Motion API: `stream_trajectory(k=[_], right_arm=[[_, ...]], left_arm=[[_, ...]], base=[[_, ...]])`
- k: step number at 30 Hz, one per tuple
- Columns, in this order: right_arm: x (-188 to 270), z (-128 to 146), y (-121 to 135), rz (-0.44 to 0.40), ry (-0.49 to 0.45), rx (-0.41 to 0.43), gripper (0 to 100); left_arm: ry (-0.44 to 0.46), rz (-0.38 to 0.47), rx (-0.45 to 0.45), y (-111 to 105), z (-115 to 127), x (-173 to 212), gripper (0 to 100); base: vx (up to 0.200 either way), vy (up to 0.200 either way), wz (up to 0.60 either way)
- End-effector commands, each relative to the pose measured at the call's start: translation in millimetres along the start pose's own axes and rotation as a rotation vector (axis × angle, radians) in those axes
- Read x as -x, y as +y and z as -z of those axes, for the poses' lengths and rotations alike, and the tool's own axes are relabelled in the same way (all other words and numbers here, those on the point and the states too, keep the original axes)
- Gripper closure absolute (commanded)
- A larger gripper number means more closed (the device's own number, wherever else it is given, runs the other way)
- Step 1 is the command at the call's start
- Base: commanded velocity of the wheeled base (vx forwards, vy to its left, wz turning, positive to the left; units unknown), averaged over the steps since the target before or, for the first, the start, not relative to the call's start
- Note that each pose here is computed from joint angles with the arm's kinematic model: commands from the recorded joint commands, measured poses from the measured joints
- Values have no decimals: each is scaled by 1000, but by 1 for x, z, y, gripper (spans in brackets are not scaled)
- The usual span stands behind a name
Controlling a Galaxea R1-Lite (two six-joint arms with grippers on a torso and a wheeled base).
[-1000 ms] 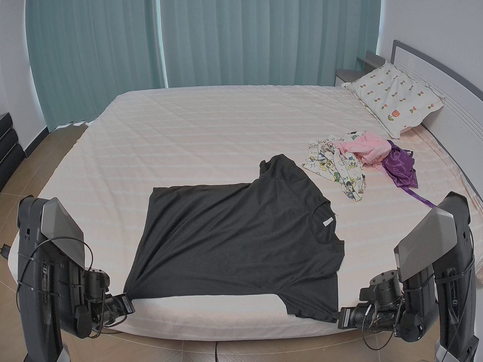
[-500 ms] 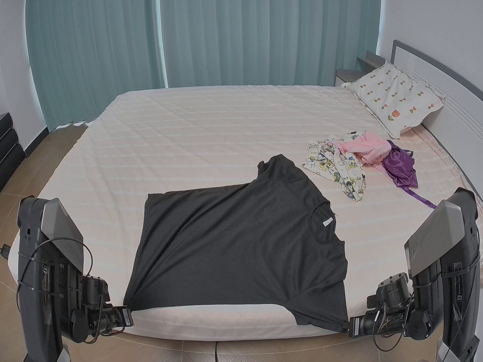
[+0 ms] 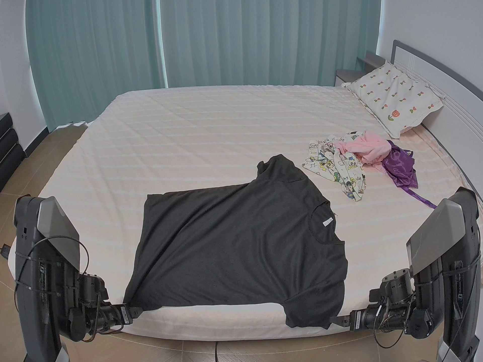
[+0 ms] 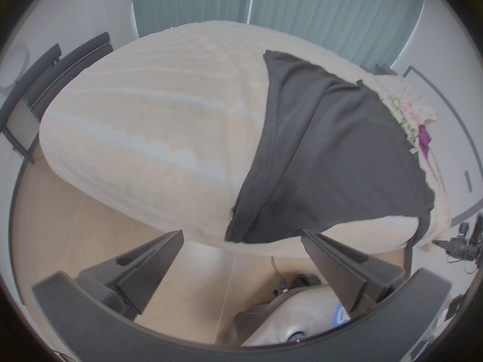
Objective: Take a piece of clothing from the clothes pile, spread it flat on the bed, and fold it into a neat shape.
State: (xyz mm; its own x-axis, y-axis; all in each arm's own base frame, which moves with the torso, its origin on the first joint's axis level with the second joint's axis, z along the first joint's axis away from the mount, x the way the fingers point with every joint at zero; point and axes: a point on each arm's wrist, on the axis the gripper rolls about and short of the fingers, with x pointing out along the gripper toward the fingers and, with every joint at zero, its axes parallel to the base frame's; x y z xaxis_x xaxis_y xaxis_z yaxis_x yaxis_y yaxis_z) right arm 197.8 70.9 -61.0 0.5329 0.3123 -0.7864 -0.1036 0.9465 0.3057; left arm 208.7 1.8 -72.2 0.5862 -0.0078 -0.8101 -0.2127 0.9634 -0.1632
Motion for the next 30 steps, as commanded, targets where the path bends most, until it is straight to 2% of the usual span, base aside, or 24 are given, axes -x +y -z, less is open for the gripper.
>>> stream_trajectory(k=[1, 5, 6, 10, 14, 30], right_arm=[[-1, -13, -7, -1, -85, -31, 0], [-1, -26, -8, -19, -144, -57, 0], [0, -30, -8, -37, -161, -75, 0], [2, -36, -6, -80, -179, -113, 0], [1, -37, -6, -84, -183, -117, 0], [-1, -36, -6, -87, -178, -119, 0]], left_arm=[[-141, 102, 65, 4, -28, 22, 0], [-212, 154, 113, 2, -43, 23, 0], [-242, 167, 149, 1, -50, 21, 0], [-305, 202, 241, -2, -65, 19, 0], [-351, 228, 310, -4, -77, 17, 0], [-351, 233, 322, -4, -79, 11, 0]], base=[[0, 0, 0], [0, 0, 0], [0, 0, 0], [0, 0, 0], [0, 0, 0], [188, 0, 0]])
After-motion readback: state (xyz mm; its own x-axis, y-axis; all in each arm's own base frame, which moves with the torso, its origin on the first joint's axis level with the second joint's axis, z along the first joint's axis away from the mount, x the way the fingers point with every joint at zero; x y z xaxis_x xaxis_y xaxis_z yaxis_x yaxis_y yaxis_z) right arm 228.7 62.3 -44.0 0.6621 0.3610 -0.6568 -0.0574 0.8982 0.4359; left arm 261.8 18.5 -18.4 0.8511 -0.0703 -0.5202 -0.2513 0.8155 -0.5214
